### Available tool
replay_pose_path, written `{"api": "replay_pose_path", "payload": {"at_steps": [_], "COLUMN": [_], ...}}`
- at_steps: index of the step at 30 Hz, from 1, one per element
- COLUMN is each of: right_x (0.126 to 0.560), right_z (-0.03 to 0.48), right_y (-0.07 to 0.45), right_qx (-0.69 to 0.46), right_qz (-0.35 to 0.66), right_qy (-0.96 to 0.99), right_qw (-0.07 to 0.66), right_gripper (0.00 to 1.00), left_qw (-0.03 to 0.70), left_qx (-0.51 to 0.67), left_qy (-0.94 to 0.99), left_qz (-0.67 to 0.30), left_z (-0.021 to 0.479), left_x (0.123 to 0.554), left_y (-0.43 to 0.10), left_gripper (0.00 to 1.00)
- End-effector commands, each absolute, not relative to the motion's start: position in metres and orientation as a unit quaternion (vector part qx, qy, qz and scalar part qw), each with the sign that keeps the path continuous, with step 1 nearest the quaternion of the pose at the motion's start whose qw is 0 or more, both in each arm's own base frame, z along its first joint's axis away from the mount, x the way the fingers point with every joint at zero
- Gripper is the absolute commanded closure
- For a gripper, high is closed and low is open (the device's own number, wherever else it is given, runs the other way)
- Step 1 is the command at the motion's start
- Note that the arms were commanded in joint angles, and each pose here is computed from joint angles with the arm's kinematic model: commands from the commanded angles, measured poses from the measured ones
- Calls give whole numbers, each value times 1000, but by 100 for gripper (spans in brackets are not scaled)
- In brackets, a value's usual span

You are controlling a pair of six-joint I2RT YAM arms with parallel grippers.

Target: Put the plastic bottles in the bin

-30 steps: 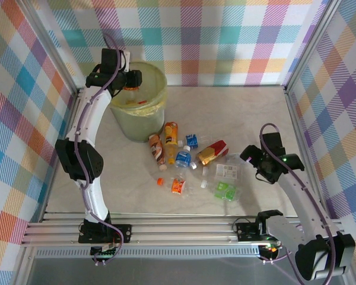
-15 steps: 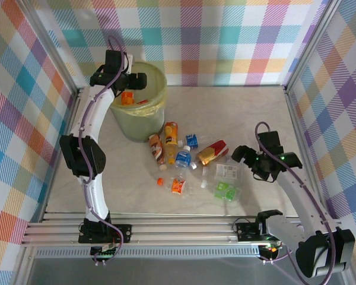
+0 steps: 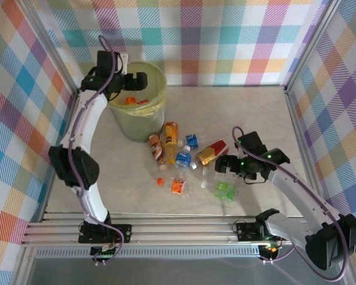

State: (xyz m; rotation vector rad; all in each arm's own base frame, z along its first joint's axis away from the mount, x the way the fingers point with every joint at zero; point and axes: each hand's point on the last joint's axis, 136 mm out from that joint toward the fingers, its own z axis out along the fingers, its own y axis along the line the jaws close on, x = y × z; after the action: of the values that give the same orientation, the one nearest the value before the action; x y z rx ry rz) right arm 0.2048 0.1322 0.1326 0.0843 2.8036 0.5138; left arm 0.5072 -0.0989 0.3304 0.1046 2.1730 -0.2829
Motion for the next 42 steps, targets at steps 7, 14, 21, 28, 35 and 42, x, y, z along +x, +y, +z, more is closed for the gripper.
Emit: {"api": "replay_pose_path", "payload": {"at_steps": [7,14,21,28,35,42], "right_x": [183,174,169,167,162,155], "right_z": [116,99,86,76,74,71], "right_y": [142,142,140,142,143,148], "right_qx": [-25,-22,-21,-25,-31,-50], "right_qz": [153,143,141,141,134,111], "right_qy": [984,987,988,988,990,992], "right_qw": [89,70,61,51,41,24], "right_gripper": [0,0,0,0,0,0], "left_qw": [562,600,596,566,558,559], "left_qx": [46,80,127,138,138,135], "left_qy": [794,758,749,766,773,774], "left_qz": [-226,-241,-262,-273,-267,-264], "left_z": [400,388,363,331,323,323], "left_x": [422,358,313,295,296,300], "left_y": [-126,-166,-203,-216,-219,-219], "left_gripper": [0,0,0,0,0,0]}}
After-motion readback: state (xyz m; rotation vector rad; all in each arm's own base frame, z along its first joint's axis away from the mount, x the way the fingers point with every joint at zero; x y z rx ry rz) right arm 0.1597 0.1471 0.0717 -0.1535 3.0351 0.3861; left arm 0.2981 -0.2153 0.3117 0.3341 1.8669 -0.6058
